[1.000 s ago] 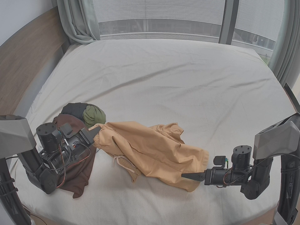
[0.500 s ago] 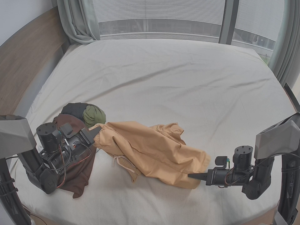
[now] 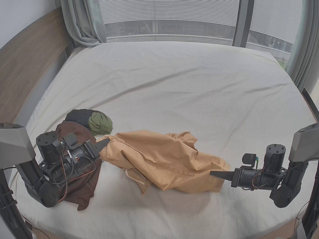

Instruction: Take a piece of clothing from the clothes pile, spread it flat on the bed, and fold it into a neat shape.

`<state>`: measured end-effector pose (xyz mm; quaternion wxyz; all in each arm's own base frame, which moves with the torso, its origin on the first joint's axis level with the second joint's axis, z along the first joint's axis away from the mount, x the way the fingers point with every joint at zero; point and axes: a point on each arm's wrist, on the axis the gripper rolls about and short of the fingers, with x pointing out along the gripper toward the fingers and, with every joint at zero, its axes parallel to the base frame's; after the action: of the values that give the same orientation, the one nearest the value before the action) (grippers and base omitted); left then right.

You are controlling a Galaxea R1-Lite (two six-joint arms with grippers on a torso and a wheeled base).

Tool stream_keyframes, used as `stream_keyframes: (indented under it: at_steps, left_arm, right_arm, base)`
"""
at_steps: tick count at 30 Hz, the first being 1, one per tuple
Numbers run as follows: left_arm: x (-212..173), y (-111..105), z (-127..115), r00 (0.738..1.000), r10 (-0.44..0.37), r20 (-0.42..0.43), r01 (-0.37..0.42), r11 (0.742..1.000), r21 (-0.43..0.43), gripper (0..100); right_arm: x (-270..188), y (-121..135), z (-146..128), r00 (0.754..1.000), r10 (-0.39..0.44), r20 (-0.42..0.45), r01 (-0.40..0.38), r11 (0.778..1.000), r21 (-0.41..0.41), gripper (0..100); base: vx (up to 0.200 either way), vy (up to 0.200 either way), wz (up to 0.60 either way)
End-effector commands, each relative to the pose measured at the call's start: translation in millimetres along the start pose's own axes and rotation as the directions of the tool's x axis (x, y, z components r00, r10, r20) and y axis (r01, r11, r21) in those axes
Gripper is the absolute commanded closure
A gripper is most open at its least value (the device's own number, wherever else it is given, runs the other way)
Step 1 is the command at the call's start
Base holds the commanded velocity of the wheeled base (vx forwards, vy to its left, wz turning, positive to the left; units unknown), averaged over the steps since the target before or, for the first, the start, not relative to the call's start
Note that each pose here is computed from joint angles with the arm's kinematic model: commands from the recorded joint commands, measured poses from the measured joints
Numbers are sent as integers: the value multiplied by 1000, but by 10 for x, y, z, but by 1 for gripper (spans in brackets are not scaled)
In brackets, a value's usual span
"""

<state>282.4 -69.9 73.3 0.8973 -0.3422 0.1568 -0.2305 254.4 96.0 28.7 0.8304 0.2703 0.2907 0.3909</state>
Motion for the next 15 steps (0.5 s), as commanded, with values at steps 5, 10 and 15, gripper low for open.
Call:
stream_keyframes:
  at_steps: [5, 10, 15]
  left_arm:
    - [-58, -5, -13, 1000, -4, -18, 4, 1000, 25, 100]
    - [-57, -10, -8, 1000, -8, -17, 9, 1000, 26, 100]
    - [-49, -25, 6, 1000, -16, -11, 16, 999, 28, 100]
  right_arm:
    - [-236, 208, 249, 993, 37, 111, -29, 997, -71, 100]
    - [-369, 311, 374, 983, 56, 173, -40, 995, -93, 100]
    - [-485, 412, 478, 972, 90, 215, -67, 992, -111, 100]
  base:
    - [0, 0, 0]
    - [0, 0, 0]
    - [0, 0, 0]
